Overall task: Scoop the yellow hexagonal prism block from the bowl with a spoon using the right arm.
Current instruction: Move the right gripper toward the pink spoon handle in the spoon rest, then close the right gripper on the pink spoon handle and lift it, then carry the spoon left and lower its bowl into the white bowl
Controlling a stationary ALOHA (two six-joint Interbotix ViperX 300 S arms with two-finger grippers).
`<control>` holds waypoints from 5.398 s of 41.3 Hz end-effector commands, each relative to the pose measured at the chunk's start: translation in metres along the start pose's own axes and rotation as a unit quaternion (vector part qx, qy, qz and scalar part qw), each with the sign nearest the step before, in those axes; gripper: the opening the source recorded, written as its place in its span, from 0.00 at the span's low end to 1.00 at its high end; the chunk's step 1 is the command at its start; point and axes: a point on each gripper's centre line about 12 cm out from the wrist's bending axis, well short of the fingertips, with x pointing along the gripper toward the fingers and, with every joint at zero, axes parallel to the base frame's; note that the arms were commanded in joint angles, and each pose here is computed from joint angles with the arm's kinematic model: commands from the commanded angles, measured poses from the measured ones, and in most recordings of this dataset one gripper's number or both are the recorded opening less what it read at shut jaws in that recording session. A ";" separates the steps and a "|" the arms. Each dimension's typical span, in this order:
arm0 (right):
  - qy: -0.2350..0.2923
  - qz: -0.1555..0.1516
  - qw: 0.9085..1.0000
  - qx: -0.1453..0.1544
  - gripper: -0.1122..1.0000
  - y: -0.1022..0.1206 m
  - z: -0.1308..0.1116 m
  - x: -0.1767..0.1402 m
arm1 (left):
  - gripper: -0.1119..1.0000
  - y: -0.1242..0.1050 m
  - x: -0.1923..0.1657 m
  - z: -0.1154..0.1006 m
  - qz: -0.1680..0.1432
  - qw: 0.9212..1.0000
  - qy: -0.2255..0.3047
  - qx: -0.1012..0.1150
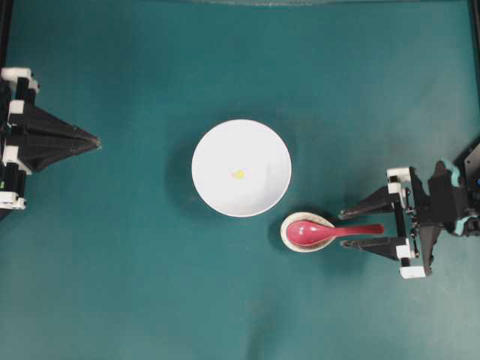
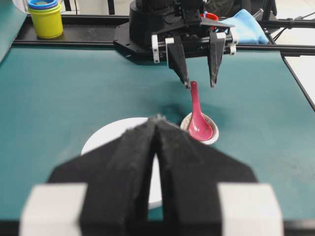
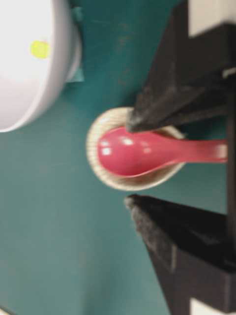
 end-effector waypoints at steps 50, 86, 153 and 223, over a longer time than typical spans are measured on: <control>0.058 -0.011 0.998 0.002 0.61 0.001 -0.030 0.006 | 0.10 0.000 0.003 0.010 0.000 1.000 -0.016 0.000; 0.042 -0.011 0.999 0.003 0.44 0.001 -0.026 0.007 | 0.10 0.000 0.003 0.009 0.001 1.000 -0.014 -0.001; 0.160 -0.055 0.984 0.064 0.32 -0.069 0.134 0.037 | 0.10 0.000 0.005 0.012 0.000 0.999 -0.034 -0.001; 0.352 -0.050 0.928 0.116 0.32 -0.099 0.120 0.096 | 0.10 0.010 -0.001 0.001 0.024 0.999 0.028 0.007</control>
